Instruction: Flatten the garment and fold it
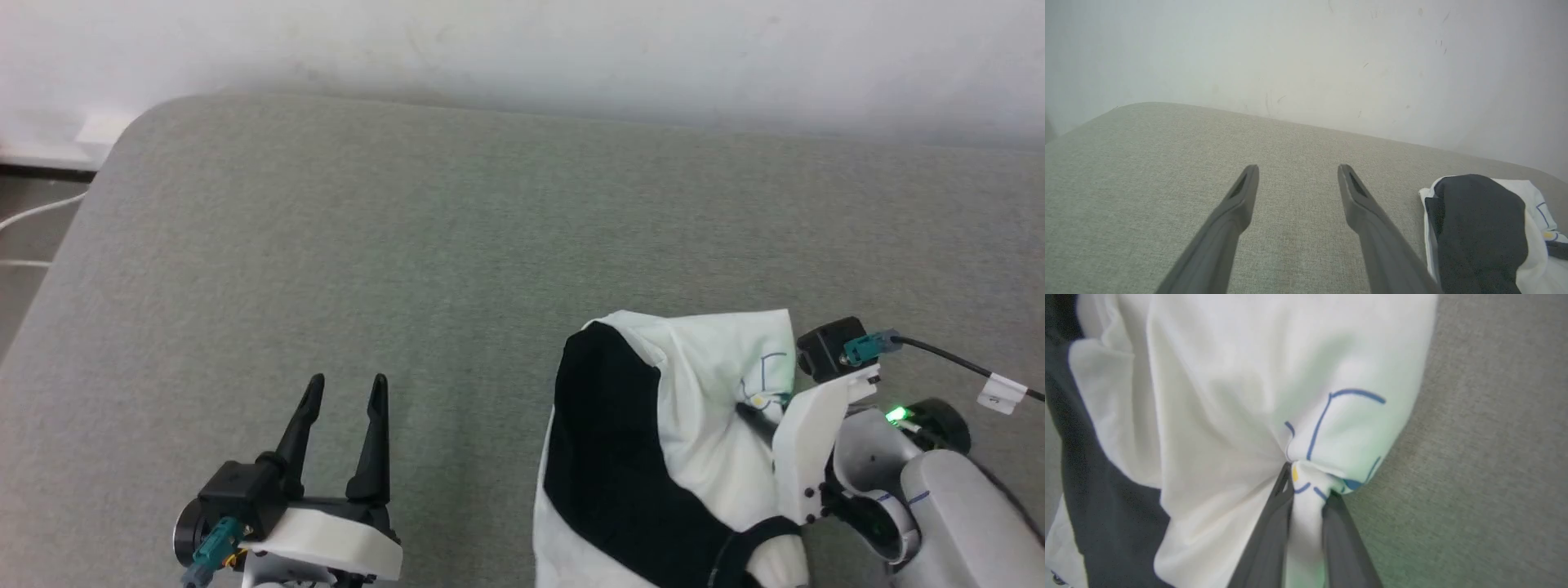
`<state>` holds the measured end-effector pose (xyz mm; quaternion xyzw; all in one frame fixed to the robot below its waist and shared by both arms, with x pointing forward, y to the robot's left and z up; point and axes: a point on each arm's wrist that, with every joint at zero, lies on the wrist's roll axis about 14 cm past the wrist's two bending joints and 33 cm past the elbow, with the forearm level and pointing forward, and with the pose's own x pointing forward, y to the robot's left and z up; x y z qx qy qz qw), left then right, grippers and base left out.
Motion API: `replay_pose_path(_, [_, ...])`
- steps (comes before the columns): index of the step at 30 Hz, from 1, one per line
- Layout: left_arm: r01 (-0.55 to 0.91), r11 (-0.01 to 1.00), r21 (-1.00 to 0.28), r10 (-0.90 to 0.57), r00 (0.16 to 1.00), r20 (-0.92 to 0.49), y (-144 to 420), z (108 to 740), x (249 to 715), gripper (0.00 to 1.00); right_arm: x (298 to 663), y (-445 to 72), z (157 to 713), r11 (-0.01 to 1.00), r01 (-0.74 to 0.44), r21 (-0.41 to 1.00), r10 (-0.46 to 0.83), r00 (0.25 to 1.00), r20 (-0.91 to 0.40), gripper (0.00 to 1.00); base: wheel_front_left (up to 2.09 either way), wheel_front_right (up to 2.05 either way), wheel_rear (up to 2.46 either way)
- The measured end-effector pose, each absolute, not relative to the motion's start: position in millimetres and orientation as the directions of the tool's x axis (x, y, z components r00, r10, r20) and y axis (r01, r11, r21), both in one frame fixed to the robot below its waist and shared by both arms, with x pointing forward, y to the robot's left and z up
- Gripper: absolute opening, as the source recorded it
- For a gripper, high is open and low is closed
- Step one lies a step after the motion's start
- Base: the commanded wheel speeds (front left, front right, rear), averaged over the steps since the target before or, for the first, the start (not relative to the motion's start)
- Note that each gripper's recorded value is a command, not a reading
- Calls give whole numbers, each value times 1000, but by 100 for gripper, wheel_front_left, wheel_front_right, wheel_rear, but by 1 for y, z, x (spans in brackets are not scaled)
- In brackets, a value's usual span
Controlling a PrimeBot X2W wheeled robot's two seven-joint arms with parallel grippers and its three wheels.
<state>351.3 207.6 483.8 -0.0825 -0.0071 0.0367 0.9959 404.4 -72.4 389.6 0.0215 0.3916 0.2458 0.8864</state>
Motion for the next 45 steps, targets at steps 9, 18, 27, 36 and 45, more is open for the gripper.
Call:
replay_pose_path(9, [118, 975, -190, -109, 992, 56, 150, 495, 380, 100, 416, -149, 436, 850, -511, -125, 303, 670, -678, 0, 0, 0, 0])
replay_pose_path(18, [347, 916, -203, -324, 936, 136, 72, 511, 426, 100, 417, -284, 457, 780, -447, -437, 3, 702, -712, 0, 0, 0, 0])
replay_pose_path(27, [443, 874, -202, -424, 896, 129, 34, 485, 468, 100, 420, -405, 434, 739, -353, -574, -237, 661, -712, 0, 0, 0, 0])
replay_pose_path(36, [449, 863, -233, -448, 892, 61, 26, 441, 484, 100, 410, -484, 410, 742, -213, -635, -420, 592, -688, 0, 0, 0, 0])
replay_pose_path(45, [437, 868, -237, -441, 897, 36, 30, 428, 487, 100, 406, -497, 386, 760, -133, -636, -474, 557, -682, 6, 0, 0, 0])
